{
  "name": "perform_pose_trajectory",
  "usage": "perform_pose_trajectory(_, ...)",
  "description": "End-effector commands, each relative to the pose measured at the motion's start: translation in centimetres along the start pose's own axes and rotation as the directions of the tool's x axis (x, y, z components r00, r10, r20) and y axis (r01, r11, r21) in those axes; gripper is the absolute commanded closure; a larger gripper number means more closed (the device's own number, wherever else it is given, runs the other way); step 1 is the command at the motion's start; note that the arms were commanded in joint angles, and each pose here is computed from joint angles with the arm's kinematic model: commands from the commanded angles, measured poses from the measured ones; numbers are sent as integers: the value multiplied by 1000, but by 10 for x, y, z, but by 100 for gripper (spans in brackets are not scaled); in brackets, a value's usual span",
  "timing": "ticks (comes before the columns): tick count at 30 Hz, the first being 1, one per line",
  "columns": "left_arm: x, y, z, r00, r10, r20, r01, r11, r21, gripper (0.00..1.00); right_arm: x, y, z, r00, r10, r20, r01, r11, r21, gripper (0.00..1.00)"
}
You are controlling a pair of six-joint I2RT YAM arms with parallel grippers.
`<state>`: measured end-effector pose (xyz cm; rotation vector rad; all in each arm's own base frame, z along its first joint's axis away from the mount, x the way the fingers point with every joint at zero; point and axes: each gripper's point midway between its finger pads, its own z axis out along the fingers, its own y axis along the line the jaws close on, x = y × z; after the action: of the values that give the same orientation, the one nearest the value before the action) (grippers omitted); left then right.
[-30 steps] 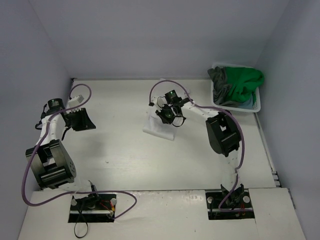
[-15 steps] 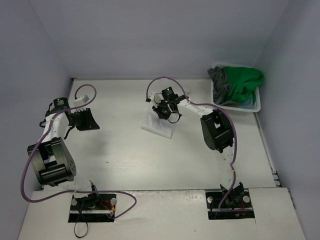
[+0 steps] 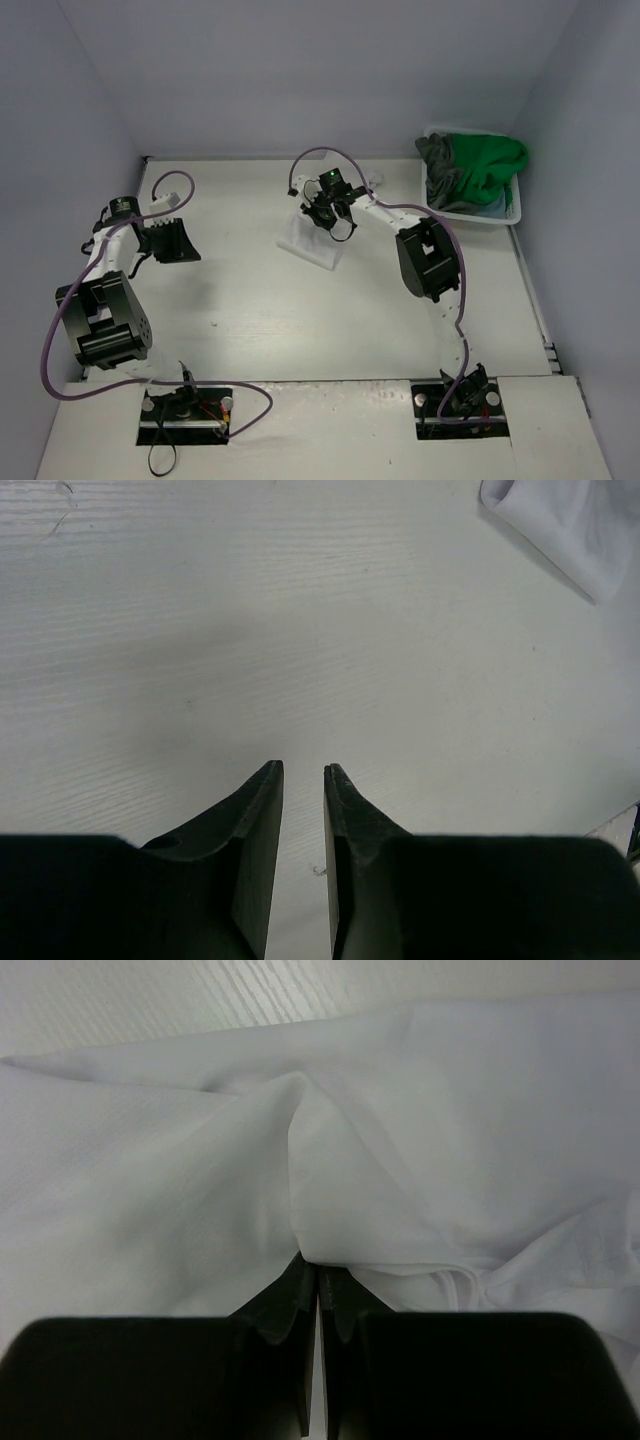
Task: Fold and stack the t-shirts
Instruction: Fold the folded rectangular tshirt in 1/3 of the way
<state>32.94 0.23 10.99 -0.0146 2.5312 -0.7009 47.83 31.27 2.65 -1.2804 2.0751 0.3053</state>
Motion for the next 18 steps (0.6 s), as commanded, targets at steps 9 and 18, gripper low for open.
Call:
perform_pose_trajectory(9,-8,-8,4,998,65,14,-65,998,12,82,-49,-58,-20,986,-3,168,-26,986,166,100)
perform_pose_trajectory(18,-7,-6,6,998,70,5,-70,997,9,82,-62,-83,-16,970,25,243,-78,974,212,99)
